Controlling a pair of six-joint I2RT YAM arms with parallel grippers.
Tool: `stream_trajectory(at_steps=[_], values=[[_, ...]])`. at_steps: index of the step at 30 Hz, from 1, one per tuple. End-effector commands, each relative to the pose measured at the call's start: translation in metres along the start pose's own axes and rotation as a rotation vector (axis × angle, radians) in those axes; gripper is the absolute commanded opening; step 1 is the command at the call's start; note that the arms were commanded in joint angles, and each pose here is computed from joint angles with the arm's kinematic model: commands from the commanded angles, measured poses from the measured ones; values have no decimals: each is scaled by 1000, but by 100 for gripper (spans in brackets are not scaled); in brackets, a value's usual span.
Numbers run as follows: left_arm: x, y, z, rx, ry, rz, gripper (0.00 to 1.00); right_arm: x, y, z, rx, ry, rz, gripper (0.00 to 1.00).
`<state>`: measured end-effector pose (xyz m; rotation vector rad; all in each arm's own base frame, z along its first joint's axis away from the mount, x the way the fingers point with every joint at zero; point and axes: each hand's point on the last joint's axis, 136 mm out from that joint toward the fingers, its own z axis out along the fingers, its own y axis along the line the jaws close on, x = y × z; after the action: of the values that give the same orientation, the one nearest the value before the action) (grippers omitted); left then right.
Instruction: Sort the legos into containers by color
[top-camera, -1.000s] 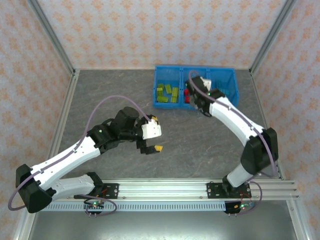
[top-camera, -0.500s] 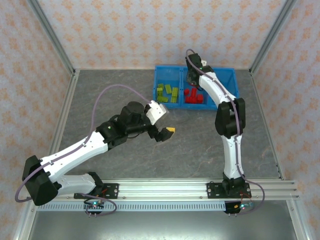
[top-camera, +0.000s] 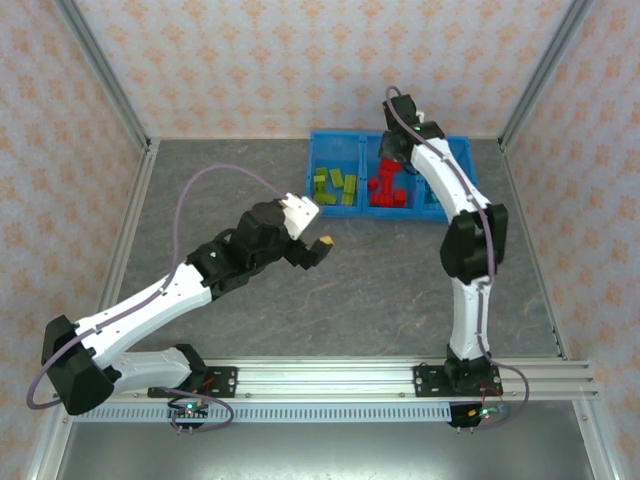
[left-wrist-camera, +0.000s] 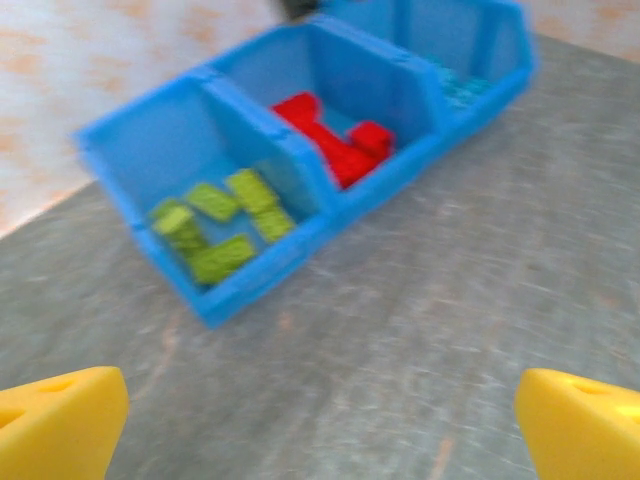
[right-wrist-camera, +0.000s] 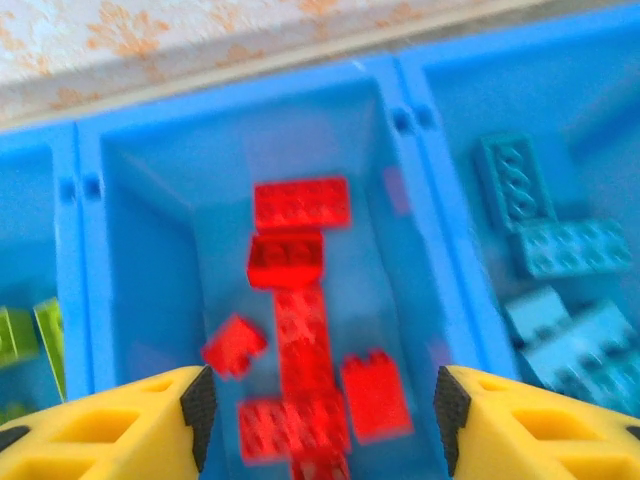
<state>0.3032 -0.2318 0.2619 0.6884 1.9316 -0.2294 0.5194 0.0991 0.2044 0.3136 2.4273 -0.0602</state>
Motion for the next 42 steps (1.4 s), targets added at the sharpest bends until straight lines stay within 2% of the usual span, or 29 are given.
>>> stream_trajectory(at_steps=[1,5,8,12,15,20,23,25,26,29,31,32,33,34,36,38,42], values=[[11,76,-18,-335,5,-42,100,-9,-29,-60,9,-136,31,64],[54,136,-27,-569,73,-102,100,21,-74,-90,81,-255,44,74],[85,163,-31,-647,83,-169,100,45,-111,-96,187,-361,48,82],[122,186,-33,-723,135,-202,100,77,-141,-79,320,-427,-2,86],[141,200,-34,-787,128,-224,100,99,-156,-56,394,-459,2,94],[164,219,-26,-808,96,-299,100,123,-163,-13,402,-449,8,99],[174,228,-12,-758,78,-346,100,123,-163,1,387,-455,-23,100],[177,232,-3,-731,50,-377,100,124,-163,2,338,-534,-20,100],[179,233,2,-726,39,-381,100,127,-168,3,318,-543,12,100],[185,237,14,-701,23,-397,100,139,-173,5,135,-558,81,99],[198,232,27,-667,27,-390,100,141,-180,12,95,-610,119,99],[208,227,36,-644,25,-378,100,145,-178,20,104,-526,98,99],[211,234,31,-684,-21,-397,100,141,-173,22,89,-481,81,99],[212,237,29,-681,-13,-422,100,136,-171,20,76,-533,79,99],[213,236,31,-666,-8,-425,100,142,-177,22,105,-498,90,99],[213,237,31,-669,-5,-426,100,139,-176,20,103,-530,90,99],[213,236,31,-668,-3,-426,100,140,-176,20,104,-511,90,99]])
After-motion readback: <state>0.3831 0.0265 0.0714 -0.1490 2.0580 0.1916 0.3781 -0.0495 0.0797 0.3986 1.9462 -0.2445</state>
